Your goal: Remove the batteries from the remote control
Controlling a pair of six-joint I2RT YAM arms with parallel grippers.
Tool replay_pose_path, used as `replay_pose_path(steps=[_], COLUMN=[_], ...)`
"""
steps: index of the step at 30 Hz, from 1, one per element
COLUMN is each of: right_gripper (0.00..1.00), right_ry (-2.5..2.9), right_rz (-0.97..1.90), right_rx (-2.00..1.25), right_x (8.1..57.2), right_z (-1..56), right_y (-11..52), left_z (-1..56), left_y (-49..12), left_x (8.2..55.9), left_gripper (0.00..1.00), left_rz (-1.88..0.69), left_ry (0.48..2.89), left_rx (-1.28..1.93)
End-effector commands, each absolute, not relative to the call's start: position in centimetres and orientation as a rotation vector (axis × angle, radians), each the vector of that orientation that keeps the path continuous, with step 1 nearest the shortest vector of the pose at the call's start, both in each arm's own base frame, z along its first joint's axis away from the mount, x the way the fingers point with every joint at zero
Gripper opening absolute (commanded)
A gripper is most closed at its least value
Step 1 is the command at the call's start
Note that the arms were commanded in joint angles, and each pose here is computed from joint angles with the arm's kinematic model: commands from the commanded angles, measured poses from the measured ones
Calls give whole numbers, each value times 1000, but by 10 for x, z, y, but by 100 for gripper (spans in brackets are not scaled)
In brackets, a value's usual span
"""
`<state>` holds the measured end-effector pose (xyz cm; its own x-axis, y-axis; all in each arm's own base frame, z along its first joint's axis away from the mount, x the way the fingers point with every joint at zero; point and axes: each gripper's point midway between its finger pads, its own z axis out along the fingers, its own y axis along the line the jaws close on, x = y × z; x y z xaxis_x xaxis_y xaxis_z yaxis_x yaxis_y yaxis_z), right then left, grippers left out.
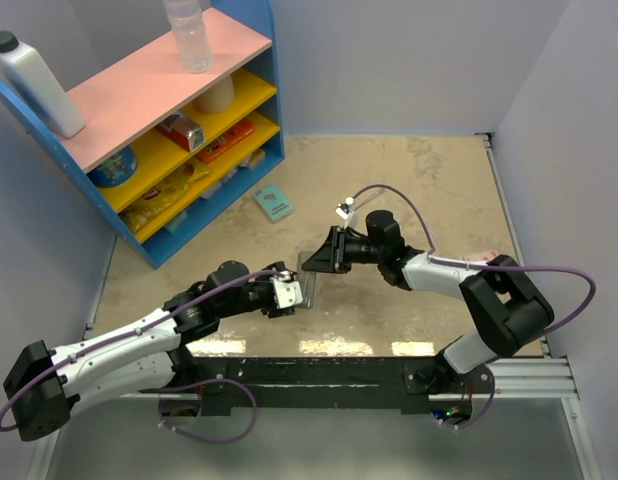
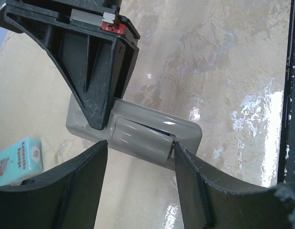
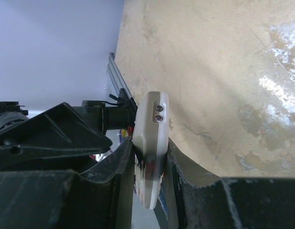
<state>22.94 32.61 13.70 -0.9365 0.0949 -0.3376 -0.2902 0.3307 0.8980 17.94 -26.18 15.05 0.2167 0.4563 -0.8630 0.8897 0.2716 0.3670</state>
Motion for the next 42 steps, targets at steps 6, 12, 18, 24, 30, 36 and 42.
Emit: replay_pose_path(steps=[6, 12, 18, 24, 30, 36, 42], right_gripper=[0, 0, 0, 0, 0, 0, 0], right_ry=[2311, 2317, 2358, 2426, 2484, 2514, 2532], right_rz=[1658, 1608, 1503, 1374, 1115, 1088, 1108], right_rx=[-231, -180, -138, -142, -153, -219, -246], right_x=[219, 232, 257, 284, 308, 299, 278], right_z=[130, 128, 113, 84, 62, 49, 41], right_y=[328, 324, 324, 323, 307, 301, 292], left_z=[175, 163, 138, 123, 118, 132, 171], left_y=[-260, -260, -260, -254, -248, -247, -248], left_x=[198, 198, 207, 216, 223, 225, 218], left_gripper=[62, 62, 62, 63, 63, 67, 72], left_rz=[-413, -413, -383, -326, -270, -281, -351], left_ry=[1360, 1392, 1521, 1600, 1644, 1612, 1518], left_rx=[1251, 1267, 1266, 1244, 1217, 1162, 1090])
